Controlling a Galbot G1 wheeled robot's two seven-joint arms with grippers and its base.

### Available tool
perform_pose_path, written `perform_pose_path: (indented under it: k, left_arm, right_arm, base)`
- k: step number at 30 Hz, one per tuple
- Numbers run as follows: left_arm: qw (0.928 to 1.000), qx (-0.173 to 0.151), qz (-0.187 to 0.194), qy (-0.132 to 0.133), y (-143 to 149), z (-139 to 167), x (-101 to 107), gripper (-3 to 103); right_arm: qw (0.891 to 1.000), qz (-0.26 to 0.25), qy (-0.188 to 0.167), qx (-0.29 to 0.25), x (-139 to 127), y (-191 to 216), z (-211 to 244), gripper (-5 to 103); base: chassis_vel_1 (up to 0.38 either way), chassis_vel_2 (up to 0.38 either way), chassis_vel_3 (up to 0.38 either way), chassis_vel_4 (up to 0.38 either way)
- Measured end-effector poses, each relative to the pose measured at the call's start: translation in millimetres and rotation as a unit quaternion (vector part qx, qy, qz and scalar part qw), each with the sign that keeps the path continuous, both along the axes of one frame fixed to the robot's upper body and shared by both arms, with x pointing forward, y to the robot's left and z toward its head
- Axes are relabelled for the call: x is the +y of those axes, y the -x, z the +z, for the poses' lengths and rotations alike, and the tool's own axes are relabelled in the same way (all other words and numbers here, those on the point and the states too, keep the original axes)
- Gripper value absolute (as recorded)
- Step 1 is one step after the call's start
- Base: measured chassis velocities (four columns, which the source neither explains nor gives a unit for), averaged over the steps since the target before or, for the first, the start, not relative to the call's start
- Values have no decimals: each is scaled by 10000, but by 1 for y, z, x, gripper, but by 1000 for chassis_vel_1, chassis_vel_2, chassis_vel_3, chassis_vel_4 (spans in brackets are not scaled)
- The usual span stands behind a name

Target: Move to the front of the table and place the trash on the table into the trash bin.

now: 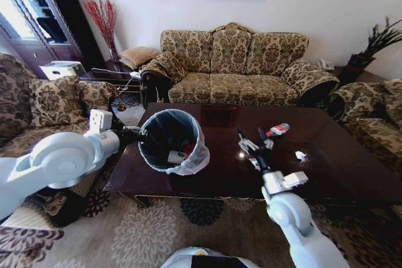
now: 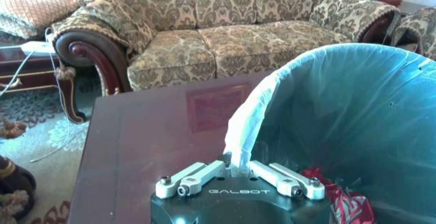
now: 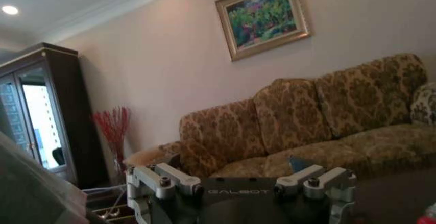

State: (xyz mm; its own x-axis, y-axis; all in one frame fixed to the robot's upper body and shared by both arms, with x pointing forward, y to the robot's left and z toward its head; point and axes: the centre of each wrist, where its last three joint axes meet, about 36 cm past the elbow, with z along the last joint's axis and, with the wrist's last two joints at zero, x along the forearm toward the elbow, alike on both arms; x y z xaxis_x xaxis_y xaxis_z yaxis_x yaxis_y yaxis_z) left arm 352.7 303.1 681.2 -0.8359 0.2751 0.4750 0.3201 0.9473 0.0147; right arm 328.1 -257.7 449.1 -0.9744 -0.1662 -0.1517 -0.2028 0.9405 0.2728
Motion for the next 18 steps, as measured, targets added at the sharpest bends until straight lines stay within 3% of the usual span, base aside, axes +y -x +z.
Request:
perform_pose_path:
  k: [8, 18]
  left_arm:
    - [10000, 26, -6, 58, 2, -7, 2, 0]
    - [9999, 33, -40, 116, 4, -13, 3, 0]
  right_arm:
    - [9989, -318, 88, 320, -5, 3, -35, 100]
    - [9906, -656, 763, 927, -18, -5, -133, 100]
  base:
    - [-61, -57, 85, 66]
    - [-128, -126, 120, 106]
